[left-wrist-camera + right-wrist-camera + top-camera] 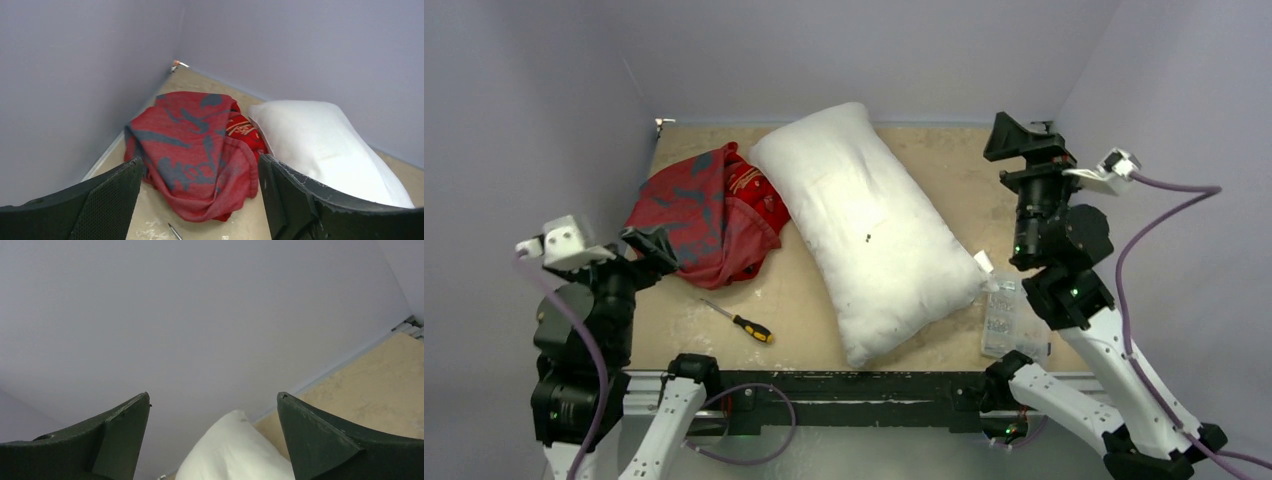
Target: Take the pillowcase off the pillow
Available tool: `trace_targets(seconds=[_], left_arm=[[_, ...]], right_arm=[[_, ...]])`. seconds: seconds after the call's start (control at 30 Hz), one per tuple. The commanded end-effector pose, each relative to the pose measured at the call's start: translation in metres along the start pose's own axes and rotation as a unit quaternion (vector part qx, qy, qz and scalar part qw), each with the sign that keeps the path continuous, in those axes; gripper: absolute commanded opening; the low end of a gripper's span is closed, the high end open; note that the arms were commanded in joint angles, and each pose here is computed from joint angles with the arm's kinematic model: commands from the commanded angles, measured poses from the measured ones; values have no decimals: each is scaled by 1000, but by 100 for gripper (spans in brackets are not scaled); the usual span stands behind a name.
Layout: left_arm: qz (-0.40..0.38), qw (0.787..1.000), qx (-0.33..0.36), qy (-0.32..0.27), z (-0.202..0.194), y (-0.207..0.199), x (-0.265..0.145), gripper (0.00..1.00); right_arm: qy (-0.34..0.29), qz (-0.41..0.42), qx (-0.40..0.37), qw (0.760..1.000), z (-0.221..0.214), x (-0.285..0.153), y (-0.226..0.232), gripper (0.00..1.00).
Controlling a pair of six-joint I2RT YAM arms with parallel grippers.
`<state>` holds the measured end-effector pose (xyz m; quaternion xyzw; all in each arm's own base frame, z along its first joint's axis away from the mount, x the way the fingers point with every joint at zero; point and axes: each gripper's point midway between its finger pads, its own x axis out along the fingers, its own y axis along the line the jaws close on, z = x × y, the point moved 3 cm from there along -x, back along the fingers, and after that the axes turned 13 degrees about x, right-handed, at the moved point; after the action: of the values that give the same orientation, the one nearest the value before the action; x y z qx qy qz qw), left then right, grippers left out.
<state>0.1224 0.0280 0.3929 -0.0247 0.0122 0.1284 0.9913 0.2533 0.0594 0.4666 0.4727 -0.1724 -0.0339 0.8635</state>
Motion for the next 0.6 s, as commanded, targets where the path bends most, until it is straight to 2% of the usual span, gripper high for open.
trace_targets(seconds=[0.0,0.13,0.37,0.57], left_arm=[[92,996,13,16,-12,31,-8,84],[97,995,-9,-13,-14,35,-15,85],[90,996,-9,-4,-19,30,-7,86],[87,996,-8,0,-22,28,-4,87]], right_arm=[[2,-47,-24,999,7,-19,-32,99],[-8,-45,-3,999,23,-35,-39,99],[-33,-28,29,999,47,-50,-37,99],[-30,-30,26,999,44,-48,-37,99]])
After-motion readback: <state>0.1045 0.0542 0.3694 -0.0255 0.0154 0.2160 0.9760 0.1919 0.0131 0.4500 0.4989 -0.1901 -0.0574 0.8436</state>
